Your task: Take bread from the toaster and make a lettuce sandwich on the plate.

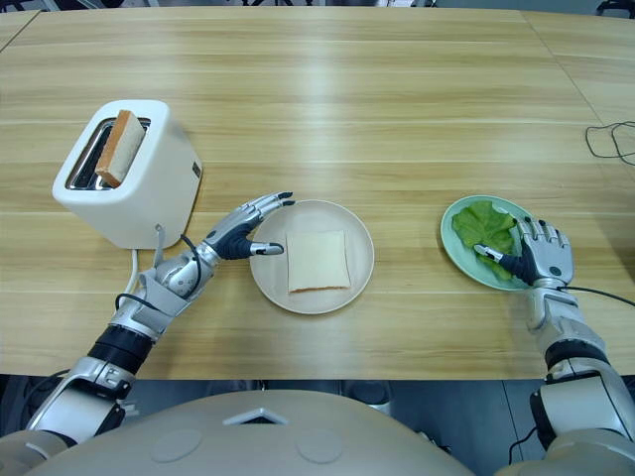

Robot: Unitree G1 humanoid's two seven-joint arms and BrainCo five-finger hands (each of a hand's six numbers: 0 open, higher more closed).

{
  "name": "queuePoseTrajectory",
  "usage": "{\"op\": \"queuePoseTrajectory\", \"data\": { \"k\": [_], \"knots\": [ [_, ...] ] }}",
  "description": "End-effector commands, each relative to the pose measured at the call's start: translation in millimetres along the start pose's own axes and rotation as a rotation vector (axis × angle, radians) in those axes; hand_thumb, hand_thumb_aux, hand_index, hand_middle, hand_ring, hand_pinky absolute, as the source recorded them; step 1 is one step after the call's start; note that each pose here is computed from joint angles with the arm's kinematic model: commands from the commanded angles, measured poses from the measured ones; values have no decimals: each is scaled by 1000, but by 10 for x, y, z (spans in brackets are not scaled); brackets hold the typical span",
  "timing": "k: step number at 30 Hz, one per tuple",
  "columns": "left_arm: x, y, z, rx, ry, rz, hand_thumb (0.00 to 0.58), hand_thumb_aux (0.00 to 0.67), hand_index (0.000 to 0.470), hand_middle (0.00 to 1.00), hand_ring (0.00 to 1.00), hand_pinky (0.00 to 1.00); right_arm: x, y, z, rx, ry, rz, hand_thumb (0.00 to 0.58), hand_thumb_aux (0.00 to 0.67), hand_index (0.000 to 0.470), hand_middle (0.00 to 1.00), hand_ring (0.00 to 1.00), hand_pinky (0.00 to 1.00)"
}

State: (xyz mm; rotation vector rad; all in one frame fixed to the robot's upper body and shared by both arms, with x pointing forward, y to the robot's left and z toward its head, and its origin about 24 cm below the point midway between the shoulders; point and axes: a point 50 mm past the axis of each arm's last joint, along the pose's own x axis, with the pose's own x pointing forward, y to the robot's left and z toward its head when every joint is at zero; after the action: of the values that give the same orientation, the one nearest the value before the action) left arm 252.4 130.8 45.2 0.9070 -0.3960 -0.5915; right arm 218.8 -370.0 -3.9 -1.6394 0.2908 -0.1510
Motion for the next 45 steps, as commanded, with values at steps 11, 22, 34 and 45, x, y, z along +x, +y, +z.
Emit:
{"op": "queuePoseTrajectory", "data": {
  "k": [11,22,34,45],
  "knots": [
    [-9,-30,35,-11,10,-9,0,0,0,43,43,43,52,25,229,-3,-113,49,580,670,460,0,0,0],
    [-11,-23,-5,-21,26,14,0,0,0,47,47,47,81,-77,265,23,-141,-50,580,670,460,0,0,0],
    [-181,461,7,8,7,338,0,0,0,47,47,47,-274,-970,1229,305,-672,-360,580,670,460,0,0,0],
    [-337,891,185,164,-68,623,0,0,0,0,0,0,-551,-493,2413,343,-1140,-90,580,670,460,0,0,0]
  ]
}}
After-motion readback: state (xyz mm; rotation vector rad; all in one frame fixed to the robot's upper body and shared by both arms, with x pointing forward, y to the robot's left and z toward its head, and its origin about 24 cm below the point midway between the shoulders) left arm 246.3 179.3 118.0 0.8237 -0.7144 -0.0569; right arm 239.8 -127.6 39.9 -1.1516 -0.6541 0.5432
